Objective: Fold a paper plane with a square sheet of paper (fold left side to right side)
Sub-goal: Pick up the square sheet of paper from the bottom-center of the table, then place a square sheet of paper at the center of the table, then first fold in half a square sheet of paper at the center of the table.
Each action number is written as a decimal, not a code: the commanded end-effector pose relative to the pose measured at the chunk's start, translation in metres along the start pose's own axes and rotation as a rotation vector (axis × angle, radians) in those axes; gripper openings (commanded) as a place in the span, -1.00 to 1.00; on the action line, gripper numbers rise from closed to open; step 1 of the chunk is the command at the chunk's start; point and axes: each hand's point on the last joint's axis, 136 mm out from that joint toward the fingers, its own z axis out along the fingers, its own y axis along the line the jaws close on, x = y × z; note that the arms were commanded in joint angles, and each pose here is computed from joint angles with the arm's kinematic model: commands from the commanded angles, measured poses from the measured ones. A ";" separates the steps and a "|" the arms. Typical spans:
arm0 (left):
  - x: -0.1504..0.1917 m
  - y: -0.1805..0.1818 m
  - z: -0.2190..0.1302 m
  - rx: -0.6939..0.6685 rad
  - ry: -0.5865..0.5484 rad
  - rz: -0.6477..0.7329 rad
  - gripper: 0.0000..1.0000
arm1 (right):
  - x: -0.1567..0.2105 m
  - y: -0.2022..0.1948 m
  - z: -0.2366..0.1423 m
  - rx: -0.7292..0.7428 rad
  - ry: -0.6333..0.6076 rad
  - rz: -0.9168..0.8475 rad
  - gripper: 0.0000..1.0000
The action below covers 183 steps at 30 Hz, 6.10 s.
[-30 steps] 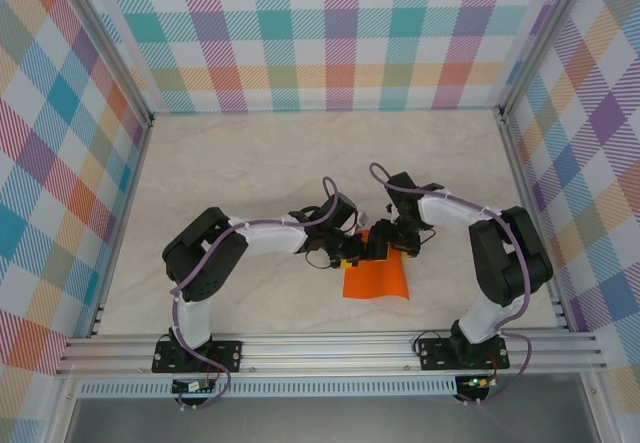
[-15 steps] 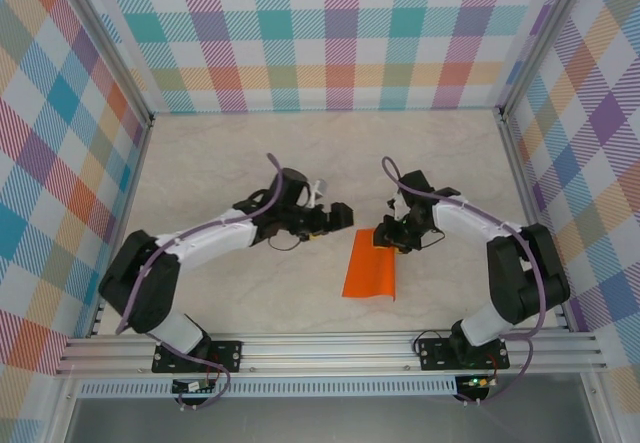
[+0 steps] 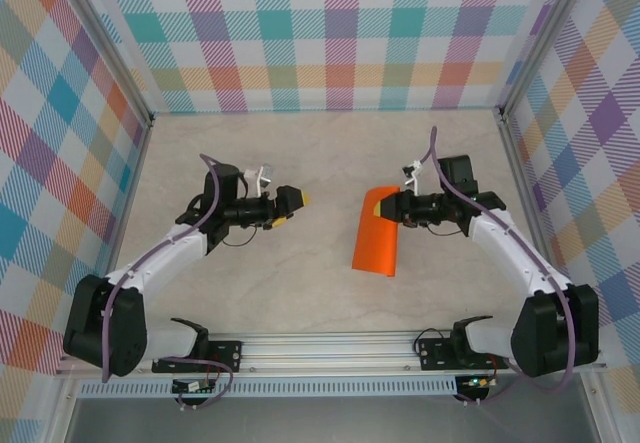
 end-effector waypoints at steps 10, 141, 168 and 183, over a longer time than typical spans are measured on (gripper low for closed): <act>-0.004 -0.136 -0.038 0.329 -0.002 0.361 1.00 | -0.010 0.131 -0.050 -0.349 -0.029 -0.313 -0.36; 0.013 0.069 0.123 -0.246 0.321 -0.078 -0.37 | -0.025 -0.070 0.141 0.014 0.107 0.337 -0.21; 0.030 0.100 0.092 -0.461 0.261 -0.118 -0.02 | 0.000 -0.122 0.135 0.293 0.169 0.318 -0.93; 0.049 0.127 0.124 -0.547 0.312 -0.157 0.06 | 0.013 -0.140 0.137 0.347 0.198 0.343 -0.84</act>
